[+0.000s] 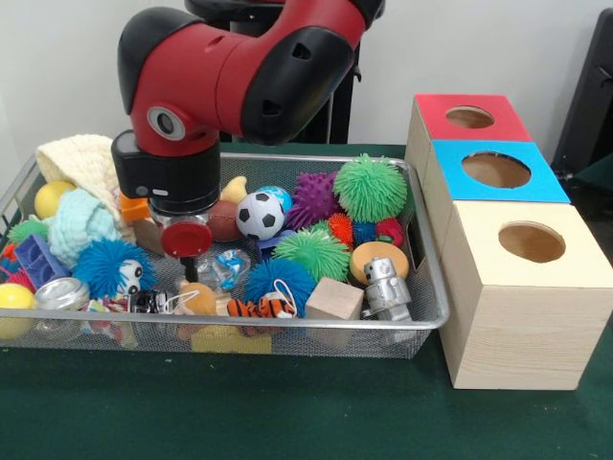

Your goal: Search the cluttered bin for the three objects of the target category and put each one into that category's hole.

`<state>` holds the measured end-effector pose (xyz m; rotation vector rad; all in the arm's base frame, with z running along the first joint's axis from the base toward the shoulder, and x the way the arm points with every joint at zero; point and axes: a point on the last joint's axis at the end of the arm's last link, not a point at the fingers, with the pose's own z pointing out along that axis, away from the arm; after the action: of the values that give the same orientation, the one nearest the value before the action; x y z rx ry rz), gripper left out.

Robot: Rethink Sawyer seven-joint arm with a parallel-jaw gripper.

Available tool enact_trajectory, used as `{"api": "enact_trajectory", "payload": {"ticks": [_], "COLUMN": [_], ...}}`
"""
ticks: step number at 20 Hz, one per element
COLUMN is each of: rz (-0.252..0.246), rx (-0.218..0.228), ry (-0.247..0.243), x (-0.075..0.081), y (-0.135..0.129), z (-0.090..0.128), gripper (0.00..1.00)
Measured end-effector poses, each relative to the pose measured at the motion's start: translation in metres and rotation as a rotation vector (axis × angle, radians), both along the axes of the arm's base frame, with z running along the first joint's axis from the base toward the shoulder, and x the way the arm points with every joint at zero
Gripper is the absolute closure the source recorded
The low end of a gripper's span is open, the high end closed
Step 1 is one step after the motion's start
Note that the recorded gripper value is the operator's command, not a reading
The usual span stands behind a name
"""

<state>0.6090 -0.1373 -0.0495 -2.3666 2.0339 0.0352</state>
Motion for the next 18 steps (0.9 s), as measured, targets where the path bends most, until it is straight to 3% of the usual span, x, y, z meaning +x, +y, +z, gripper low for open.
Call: {"api": "enact_trajectory", "payload": {"ticks": [7,18], "rz": [0.033,0.037], "rx": [-0.015,-0.017], "ry": [0.012,0.014], "x": [0.0031,0.0037], "y": [0.0019,0.0017], "z": [-0.0004,-0.0008], "gripper": [0.0,0.0]}}
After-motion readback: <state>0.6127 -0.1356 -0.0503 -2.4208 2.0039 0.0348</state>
